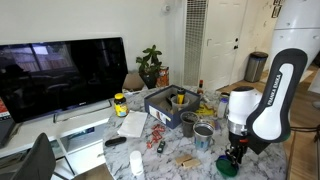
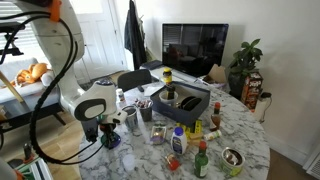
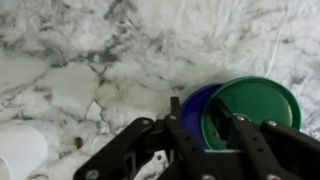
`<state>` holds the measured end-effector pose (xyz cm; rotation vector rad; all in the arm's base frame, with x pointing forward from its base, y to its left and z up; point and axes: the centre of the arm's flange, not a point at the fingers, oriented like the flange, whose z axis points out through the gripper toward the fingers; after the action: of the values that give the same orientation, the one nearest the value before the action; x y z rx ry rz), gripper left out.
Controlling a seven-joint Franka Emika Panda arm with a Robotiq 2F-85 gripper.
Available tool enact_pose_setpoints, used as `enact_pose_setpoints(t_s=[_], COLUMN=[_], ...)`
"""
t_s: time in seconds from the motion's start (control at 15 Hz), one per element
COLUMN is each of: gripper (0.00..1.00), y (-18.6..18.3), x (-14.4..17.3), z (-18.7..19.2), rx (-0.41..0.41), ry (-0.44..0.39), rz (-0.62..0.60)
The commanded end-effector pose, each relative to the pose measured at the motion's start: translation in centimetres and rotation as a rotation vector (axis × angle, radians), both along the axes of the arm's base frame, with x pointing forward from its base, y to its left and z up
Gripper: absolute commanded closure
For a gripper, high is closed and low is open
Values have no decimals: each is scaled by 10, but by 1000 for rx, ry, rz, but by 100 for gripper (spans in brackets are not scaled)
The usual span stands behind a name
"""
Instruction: Put the green lid on top of the blue lid then stack them up together
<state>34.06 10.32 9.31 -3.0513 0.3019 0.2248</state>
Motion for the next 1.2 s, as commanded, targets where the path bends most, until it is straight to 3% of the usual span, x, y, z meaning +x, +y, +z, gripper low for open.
enact_pose_setpoints(t_s=[0.0,0.33,1.13], gripper=[68,74,66], y=[-1,-3,-8], x=[-5,-6,-5], z=[-4,-3,-1], rx=[10,10,-3], ry=[15,14,-1], rz=[7,3,-19])
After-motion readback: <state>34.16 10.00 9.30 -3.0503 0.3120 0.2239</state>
